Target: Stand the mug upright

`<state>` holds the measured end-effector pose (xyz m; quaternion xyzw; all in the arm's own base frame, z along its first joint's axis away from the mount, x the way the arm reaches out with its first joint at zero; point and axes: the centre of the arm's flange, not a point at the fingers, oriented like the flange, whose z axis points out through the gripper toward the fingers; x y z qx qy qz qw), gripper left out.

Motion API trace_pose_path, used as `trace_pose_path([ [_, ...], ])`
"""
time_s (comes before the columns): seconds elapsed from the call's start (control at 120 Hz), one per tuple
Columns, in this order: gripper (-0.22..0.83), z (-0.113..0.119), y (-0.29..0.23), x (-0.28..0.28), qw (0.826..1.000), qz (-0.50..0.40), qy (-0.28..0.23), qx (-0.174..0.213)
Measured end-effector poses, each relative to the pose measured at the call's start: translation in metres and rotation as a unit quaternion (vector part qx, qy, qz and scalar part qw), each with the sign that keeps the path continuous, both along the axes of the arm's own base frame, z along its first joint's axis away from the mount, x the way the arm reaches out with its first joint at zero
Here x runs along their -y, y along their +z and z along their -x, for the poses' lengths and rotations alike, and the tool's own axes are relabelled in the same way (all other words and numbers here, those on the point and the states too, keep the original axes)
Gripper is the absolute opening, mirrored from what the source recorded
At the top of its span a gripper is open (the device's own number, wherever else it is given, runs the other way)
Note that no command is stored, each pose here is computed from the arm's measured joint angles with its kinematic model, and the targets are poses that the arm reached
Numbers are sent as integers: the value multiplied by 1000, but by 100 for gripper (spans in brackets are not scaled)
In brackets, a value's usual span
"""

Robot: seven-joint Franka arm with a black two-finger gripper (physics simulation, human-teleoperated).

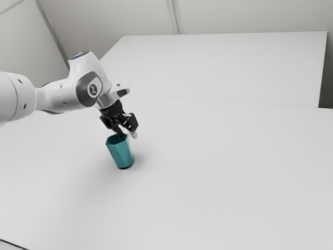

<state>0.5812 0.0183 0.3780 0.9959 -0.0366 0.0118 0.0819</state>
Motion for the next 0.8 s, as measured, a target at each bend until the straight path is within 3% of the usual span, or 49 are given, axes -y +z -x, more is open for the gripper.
trace_pose_path([
  [0.55,39,-7,14,21,1000,7,10,-8],
  [0.8,54,-8,69,-7,999,-3,24,30],
])
